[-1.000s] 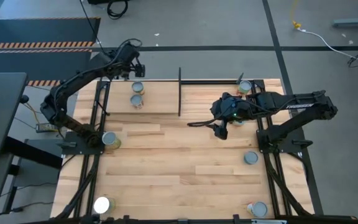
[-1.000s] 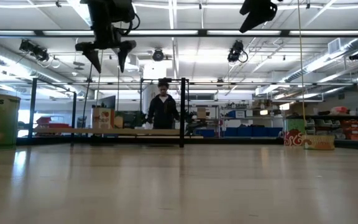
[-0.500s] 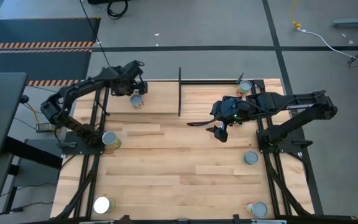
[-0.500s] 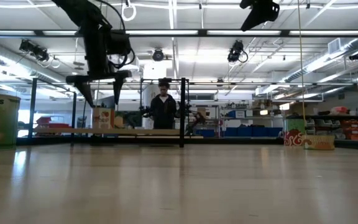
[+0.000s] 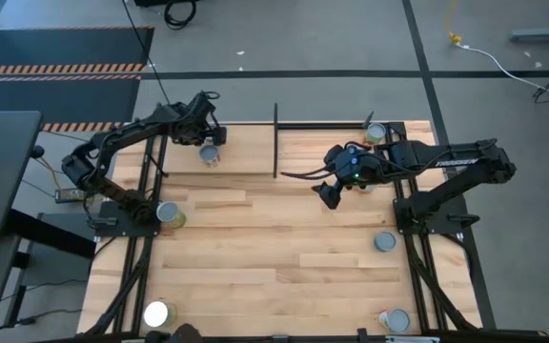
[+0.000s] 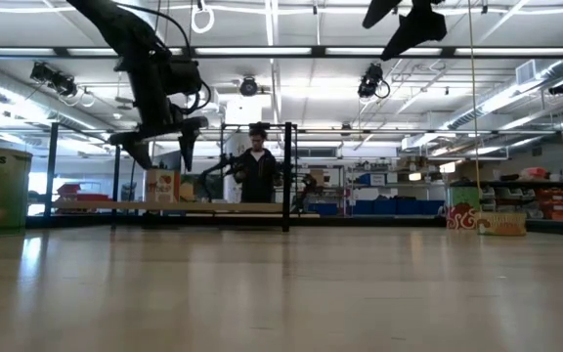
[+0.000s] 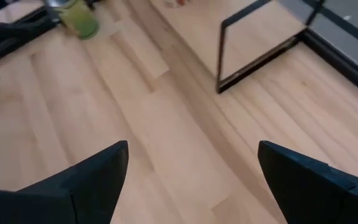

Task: Pick and place cans onto a shelf
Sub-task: Put the canned sliced peaches on the shelf aligned with the canned diced tomatoes

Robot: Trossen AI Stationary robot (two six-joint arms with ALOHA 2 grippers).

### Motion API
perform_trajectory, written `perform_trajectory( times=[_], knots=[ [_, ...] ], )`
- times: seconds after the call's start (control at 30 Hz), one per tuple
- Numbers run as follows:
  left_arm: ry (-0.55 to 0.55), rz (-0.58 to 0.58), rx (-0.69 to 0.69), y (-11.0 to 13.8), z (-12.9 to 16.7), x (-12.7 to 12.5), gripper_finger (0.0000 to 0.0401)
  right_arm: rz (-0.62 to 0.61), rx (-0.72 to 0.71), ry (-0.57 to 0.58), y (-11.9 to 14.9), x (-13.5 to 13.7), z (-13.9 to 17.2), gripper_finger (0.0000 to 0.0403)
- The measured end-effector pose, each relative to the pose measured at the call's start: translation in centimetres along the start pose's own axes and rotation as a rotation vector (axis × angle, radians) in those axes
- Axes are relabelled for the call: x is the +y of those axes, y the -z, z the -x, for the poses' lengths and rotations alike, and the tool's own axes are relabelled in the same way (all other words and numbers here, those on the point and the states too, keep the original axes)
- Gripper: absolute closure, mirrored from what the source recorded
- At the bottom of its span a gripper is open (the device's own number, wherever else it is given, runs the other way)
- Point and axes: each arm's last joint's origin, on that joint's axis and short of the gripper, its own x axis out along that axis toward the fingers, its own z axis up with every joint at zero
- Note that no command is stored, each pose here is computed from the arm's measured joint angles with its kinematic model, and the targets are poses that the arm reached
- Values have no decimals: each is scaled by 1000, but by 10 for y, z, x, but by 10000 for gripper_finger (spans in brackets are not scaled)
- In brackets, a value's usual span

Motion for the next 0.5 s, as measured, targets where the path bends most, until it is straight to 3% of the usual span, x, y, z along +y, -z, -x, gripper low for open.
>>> perform_trajectory(
  times=[0.27, 0.5],
  knots=[
    [38, -1, -73, -1, -9, 0, 26, -83, -5, 43, -3, -5, -6, 37],
    [8, -5, -49, -3, -19, 4, 26, -88, 0, 42, -3, -4, -7, 37]
  ],
)
